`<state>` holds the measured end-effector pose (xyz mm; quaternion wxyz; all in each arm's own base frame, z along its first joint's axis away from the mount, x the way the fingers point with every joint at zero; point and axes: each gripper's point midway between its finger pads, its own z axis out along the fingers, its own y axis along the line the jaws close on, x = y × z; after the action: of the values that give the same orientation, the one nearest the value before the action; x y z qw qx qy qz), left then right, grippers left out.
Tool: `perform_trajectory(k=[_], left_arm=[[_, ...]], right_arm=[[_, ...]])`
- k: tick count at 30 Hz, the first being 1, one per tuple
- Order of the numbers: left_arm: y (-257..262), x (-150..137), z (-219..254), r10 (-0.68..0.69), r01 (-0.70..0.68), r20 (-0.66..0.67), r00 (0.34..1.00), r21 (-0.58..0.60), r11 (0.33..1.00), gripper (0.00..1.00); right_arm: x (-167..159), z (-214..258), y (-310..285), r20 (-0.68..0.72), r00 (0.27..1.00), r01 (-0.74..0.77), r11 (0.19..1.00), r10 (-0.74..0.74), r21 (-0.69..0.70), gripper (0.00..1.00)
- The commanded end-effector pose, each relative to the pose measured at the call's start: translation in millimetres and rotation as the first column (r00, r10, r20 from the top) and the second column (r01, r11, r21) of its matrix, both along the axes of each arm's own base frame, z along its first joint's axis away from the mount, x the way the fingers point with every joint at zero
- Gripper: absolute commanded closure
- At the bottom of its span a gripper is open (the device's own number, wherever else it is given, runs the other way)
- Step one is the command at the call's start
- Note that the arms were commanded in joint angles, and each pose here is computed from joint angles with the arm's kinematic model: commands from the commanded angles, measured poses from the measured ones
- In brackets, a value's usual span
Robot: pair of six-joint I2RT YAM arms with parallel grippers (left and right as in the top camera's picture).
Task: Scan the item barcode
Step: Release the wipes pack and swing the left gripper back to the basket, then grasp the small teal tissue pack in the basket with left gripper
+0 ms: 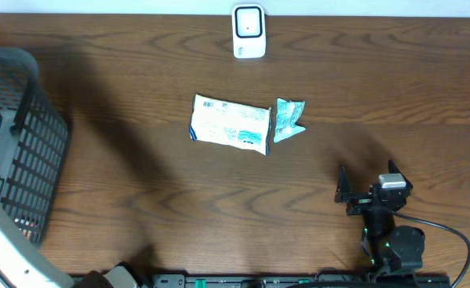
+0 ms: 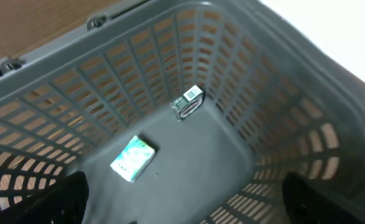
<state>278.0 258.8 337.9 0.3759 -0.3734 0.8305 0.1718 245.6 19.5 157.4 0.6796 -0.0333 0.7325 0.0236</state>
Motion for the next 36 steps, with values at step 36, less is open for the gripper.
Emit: perform_trajectory(k=[36], left_arm=[[87.1, -49.6, -248.5, -0.171, 0.046, -0.724, 0.668, -0.189, 0.981, 0.17]], right_arm=[[-0.1, -1.1, -0.2, -0.002, 1.0, 0.002, 1.0, -0.002, 0.01, 0.01]])
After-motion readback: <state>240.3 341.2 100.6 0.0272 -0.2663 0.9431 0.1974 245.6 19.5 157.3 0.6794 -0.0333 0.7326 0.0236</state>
